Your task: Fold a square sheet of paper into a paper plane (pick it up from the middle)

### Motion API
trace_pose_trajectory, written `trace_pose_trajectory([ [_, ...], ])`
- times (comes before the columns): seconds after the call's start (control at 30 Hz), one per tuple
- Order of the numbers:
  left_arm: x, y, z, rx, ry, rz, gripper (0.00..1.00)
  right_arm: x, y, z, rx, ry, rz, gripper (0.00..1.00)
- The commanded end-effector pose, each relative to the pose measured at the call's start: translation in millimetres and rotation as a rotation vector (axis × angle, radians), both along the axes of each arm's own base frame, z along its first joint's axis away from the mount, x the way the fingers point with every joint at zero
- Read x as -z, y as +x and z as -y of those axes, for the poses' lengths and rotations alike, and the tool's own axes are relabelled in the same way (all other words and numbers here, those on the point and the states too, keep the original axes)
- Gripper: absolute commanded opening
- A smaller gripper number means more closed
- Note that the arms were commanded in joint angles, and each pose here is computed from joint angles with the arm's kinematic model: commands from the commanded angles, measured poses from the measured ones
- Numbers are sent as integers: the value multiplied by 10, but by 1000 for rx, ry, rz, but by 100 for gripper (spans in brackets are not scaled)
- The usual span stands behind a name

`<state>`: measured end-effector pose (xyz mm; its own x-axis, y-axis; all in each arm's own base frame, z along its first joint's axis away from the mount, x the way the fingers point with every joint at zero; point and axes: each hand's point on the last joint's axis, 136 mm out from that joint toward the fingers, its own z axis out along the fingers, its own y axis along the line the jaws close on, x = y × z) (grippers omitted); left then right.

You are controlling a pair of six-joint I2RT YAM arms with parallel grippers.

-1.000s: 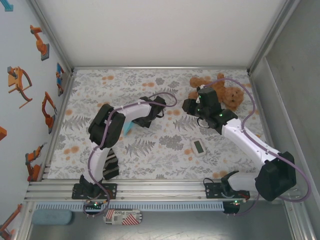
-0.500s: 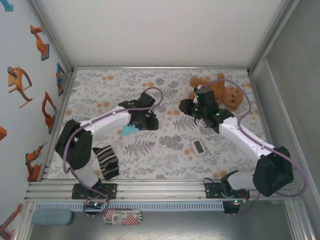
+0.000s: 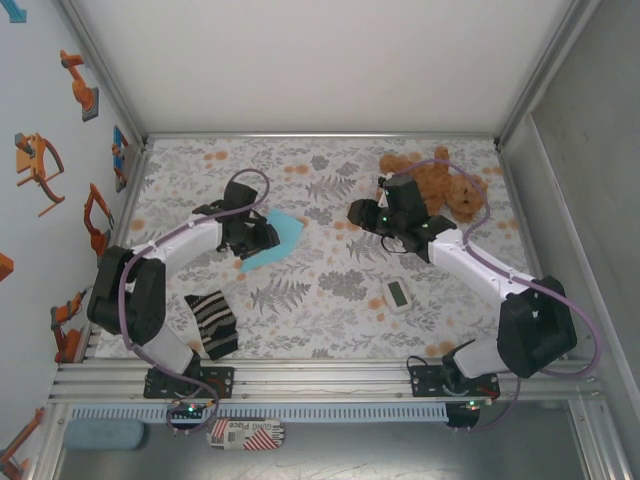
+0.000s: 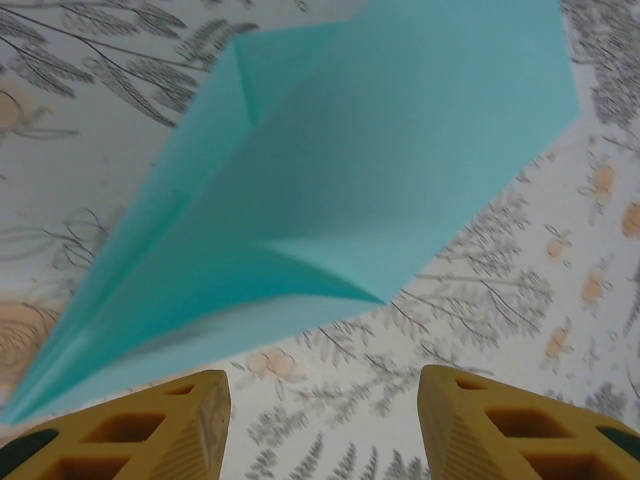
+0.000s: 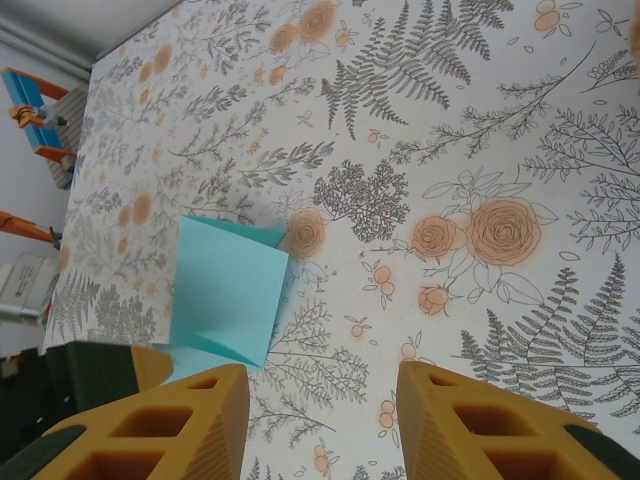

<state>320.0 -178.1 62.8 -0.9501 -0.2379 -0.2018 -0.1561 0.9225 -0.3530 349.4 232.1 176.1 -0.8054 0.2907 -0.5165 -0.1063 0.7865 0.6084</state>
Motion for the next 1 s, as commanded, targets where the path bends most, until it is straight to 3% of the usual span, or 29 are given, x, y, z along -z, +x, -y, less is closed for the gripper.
trace_pose_trajectory([
  [0.0, 100, 158, -93, -4, 25, 14, 53, -5, 7, -31, -3, 8, 5, 42],
  [0.43, 417, 287, -82, 23, 25, -46, 52, 81, 18, -71, -13, 1, -23, 41],
  [0.97, 514, -202, 613, 145, 3, -91, 29, 824, -245, -488, -10, 71, -229, 36],
])
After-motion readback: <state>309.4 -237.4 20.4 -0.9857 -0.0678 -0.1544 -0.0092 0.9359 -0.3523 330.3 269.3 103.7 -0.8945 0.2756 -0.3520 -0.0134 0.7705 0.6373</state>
